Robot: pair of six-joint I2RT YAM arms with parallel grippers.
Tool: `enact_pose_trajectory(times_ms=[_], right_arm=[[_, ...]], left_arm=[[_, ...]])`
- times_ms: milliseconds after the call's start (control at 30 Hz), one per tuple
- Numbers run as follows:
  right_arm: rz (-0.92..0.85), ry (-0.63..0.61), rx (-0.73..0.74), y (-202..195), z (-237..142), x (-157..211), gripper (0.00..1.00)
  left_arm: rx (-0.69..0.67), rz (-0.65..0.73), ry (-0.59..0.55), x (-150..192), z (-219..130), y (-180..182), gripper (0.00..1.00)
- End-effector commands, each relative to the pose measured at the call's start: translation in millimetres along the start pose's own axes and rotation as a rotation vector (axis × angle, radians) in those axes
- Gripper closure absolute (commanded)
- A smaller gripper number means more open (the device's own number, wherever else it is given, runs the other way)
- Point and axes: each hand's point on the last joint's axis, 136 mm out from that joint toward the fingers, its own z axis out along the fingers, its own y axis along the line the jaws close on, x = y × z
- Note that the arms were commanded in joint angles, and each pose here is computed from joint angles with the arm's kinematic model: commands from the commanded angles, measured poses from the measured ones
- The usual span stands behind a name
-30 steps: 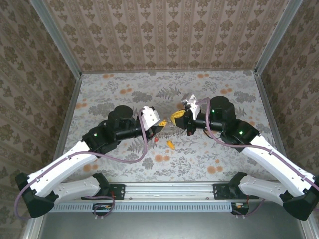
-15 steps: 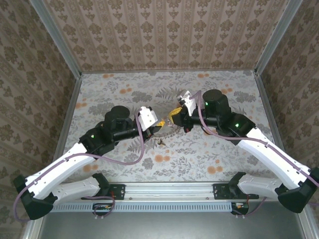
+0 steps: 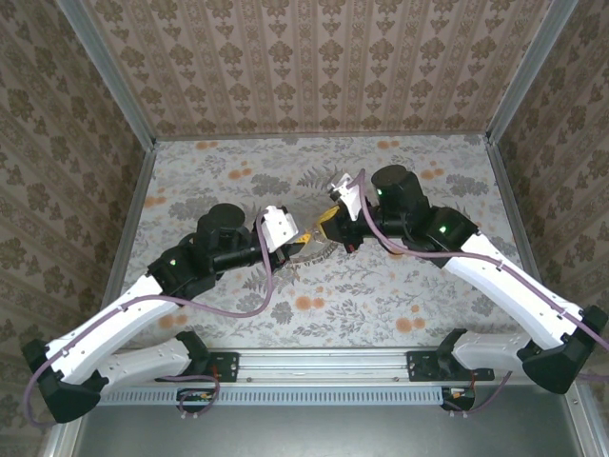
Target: Put the keys on the keyring
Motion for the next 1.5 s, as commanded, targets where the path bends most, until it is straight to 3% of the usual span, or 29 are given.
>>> enact_pose_trajectory(times_ms=[0, 200, 933, 1467], right_arm=[[-0.016, 0.082, 0.031, -2, 4, 17, 1.0], [-0.047, 0.074, -0.004, 9, 1, 18, 1.0], [-0.182, 0.182, 0.102, 0, 7, 40, 1.0], [-0.098, 0.019, 0.027, 5, -4, 17, 1.0]], left_arm=[[-0.006, 0.059, -0.142, -38, -16, 1, 1.0], [-0.031, 0.057, -0.153, -39, -15, 5, 1.0], [-0.044, 0.06, -0.199, -48, -18, 9, 1.0], [-0.012, 0.032, -0.272, -56, -32, 4, 1.0]])
